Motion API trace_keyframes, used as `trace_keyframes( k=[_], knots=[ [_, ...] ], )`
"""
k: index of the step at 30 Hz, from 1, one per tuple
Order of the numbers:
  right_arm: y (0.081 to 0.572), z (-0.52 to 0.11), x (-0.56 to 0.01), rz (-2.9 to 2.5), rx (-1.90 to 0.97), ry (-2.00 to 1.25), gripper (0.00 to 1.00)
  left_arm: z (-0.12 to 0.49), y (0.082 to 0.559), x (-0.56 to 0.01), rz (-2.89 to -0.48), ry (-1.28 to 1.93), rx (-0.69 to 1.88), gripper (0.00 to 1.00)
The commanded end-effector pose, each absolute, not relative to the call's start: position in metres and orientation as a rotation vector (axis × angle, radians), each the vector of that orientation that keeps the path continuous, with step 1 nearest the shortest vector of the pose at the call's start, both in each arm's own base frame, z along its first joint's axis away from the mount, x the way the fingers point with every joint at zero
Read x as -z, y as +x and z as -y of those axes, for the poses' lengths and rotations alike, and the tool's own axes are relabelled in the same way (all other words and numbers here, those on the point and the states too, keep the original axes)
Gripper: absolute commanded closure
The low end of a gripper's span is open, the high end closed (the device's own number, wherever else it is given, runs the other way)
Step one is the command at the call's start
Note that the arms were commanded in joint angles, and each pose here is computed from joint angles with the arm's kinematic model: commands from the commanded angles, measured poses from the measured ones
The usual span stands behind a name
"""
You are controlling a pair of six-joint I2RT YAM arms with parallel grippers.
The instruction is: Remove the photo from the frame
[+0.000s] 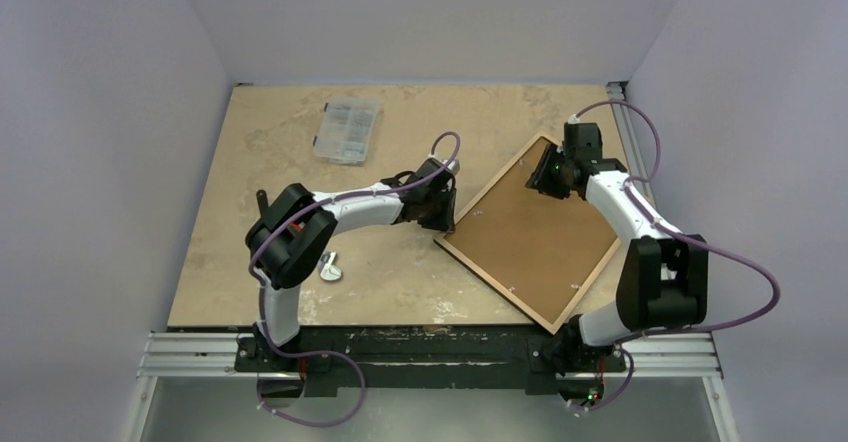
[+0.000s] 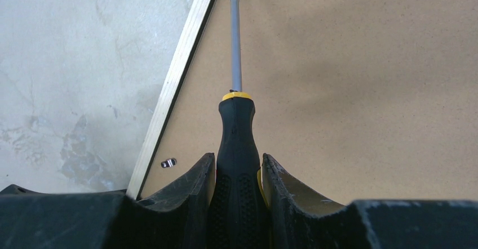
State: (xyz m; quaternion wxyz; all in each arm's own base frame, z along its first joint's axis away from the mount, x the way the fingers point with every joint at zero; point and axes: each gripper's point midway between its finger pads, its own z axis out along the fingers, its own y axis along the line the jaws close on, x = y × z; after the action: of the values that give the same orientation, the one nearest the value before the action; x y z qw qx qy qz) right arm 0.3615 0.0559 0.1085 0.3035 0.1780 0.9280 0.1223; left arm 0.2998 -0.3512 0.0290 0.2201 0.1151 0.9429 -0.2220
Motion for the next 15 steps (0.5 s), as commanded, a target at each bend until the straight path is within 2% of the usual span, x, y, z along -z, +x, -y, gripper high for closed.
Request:
trace_keyframes(
  k=[1,15],
  knots=[
    [0.383,-0.067,-0.131,-2.38,-0.412,0.371,1.0,0.318,0.279,-0.009,-2.716,0.217,0.483,1.0],
    [0.389,-0.072,-0.117,-2.41,-0.433,0.344,1.0,0.328,0.277,-0.014,-2.709,0.224,0.563,1.0]
  ],
)
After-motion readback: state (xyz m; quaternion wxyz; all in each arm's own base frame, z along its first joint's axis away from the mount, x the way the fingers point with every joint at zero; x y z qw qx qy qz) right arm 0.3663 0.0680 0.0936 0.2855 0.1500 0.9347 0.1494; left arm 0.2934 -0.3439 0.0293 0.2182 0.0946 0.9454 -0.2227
